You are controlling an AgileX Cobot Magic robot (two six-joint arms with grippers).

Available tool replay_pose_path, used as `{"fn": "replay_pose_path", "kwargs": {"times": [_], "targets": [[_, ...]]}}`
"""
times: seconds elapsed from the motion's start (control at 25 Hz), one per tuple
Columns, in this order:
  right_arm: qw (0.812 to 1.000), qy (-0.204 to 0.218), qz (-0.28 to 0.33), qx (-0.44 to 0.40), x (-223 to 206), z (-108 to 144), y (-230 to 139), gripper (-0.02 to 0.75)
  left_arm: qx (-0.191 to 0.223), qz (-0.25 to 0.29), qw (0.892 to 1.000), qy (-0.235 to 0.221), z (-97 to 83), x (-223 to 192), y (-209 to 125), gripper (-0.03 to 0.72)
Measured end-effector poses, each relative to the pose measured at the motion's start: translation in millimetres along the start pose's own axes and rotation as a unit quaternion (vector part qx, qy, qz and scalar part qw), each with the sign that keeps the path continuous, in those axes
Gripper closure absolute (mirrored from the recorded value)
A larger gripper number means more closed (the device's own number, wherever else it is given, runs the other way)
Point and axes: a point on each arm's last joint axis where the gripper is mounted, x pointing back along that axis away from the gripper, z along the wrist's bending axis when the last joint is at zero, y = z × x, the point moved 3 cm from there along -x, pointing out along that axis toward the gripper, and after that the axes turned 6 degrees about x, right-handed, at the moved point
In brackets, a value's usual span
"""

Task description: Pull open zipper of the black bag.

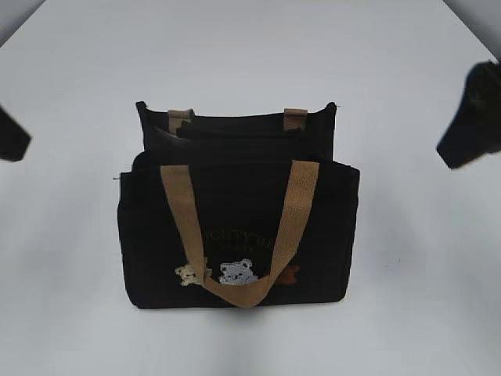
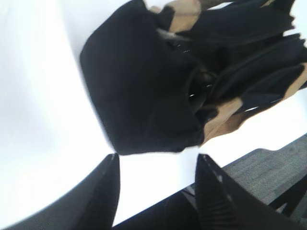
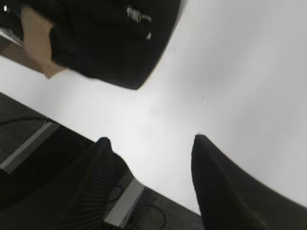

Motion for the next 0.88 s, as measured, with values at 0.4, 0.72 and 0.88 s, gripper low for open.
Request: {"fn": "replay_pose_path", "kwargs": {"times": [0.4, 0.72, 0.88], "targets": [[0.997, -0.025, -0.070, -0.013, 12, 36, -135, 0.325, 0.004, -0.124, 0.987, 0.107, 5.0, 63, -142, 0.301], [0.984, -0.094, -0.151, 0.002, 18, 45, -213, 0.325, -0.038, -0.277, 0.949, 0.149, 12.2, 85, -214, 0.301], [0.972, -0.117, -0.206, 0.014, 21, 48, -233, 0.325, -0.048, -0.315, 0.936, 0.147, 12.5, 86, -226, 0.301]]}}
